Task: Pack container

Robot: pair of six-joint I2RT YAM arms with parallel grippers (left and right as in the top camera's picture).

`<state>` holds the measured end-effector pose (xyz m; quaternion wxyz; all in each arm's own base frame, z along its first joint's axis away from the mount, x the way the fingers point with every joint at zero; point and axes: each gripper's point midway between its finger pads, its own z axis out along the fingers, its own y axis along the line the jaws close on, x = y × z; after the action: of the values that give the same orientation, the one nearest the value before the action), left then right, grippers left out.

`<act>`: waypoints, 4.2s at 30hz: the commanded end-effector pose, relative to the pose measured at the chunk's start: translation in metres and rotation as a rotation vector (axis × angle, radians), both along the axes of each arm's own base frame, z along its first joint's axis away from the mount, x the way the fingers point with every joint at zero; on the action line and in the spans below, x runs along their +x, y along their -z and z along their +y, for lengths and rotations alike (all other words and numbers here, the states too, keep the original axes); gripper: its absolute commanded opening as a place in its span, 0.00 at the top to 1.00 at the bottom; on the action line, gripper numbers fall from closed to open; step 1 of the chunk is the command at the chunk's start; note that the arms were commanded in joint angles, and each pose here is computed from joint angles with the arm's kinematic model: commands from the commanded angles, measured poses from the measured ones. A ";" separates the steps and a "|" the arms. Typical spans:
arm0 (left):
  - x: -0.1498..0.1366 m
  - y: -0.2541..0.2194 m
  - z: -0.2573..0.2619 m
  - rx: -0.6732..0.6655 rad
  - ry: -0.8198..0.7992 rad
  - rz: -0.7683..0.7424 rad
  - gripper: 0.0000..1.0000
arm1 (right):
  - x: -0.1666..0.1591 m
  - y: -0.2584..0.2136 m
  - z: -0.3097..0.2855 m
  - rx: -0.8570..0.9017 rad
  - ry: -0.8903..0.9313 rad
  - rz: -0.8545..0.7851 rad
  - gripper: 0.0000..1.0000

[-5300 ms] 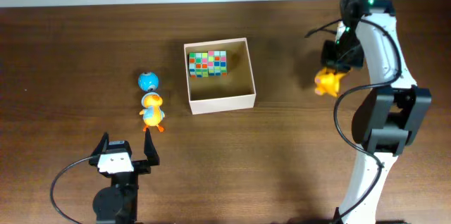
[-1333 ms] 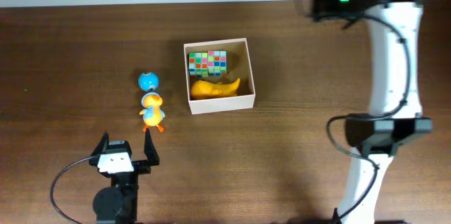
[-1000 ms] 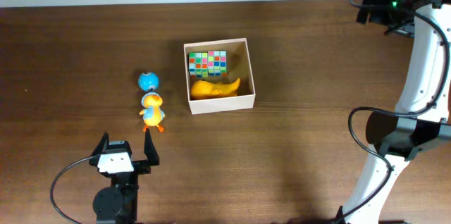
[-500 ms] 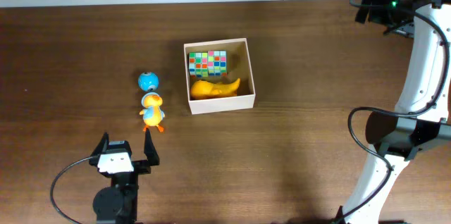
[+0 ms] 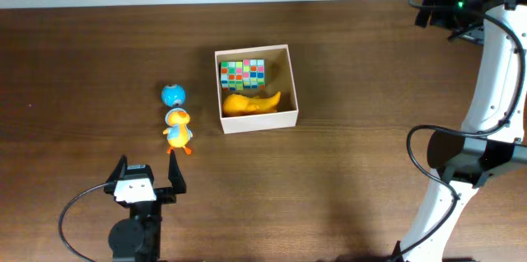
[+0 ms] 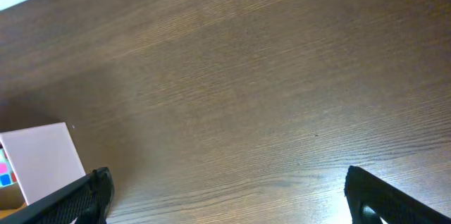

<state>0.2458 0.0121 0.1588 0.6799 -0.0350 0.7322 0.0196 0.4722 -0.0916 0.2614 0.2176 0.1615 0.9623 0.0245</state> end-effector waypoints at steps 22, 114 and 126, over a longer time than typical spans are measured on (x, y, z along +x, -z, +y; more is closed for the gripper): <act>0.000 0.000 0.000 0.013 0.002 -0.004 0.01 | -0.003 -0.017 0.002 0.000 0.005 -0.042 0.01; 0.104 0.045 -0.023 -0.174 0.010 1.197 0.01 | -0.003 -0.017 0.002 0.000 0.005 -0.042 0.02; 0.110 0.096 -0.023 -0.176 -0.001 1.317 0.01 | -0.003 -0.017 0.002 0.000 0.005 -0.042 0.01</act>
<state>0.3492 -0.0119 0.0607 0.0770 -0.0666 0.9945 -0.0262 0.4722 -0.0910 0.2616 0.2177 0.1612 0.9623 0.0259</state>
